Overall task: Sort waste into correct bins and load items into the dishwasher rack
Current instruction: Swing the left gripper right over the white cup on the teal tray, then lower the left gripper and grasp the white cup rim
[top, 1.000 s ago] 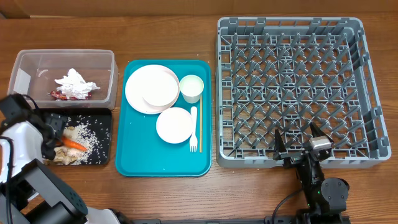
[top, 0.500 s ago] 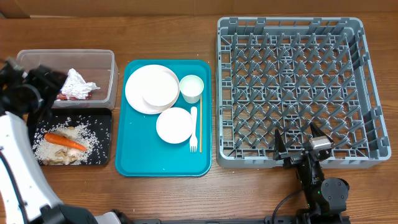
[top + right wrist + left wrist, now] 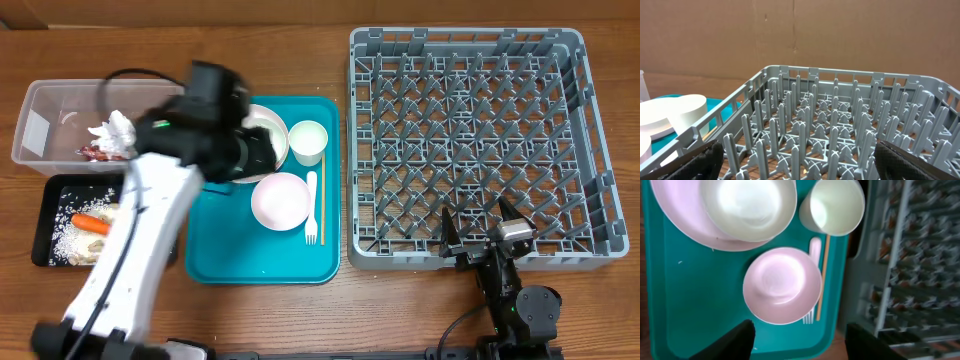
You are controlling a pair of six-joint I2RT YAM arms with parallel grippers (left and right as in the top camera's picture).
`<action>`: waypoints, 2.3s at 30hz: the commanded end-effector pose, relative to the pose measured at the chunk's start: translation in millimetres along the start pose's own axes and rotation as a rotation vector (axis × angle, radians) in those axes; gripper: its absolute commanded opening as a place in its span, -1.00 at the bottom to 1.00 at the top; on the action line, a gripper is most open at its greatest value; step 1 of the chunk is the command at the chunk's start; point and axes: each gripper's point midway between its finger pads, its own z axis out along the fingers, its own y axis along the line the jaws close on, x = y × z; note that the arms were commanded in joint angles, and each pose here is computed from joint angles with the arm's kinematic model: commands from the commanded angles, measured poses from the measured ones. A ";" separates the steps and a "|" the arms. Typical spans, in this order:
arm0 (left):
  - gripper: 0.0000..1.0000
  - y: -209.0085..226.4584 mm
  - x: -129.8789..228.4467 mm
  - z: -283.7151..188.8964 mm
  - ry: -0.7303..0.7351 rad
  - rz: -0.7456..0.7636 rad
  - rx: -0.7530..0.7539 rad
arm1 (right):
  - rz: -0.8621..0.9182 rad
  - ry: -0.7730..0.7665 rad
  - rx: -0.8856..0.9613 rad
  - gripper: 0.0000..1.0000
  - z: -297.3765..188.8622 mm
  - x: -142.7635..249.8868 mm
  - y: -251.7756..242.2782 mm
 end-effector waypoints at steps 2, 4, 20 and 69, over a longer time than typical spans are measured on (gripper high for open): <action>0.11 -1.4 11.4 41.7 0.077 -0.002 -0.154 | 0.003 0.000 -0.006 1.00 0.3 2.5 1.4; 0.06 -5.3 19.4 59.9 0.134 0.003 -0.163 | 0.003 0.000 -0.006 1.00 0.3 2.5 1.4; 0.09 -42.8 13.1 109.6 0.280 0.040 0.042 | 0.003 0.000 -0.006 1.00 0.3 2.5 1.4; -0.37 -21.7 -47.0 152.3 0.145 -0.197 -0.135 | 0.003 0.000 -0.006 0.99 0.3 2.5 1.4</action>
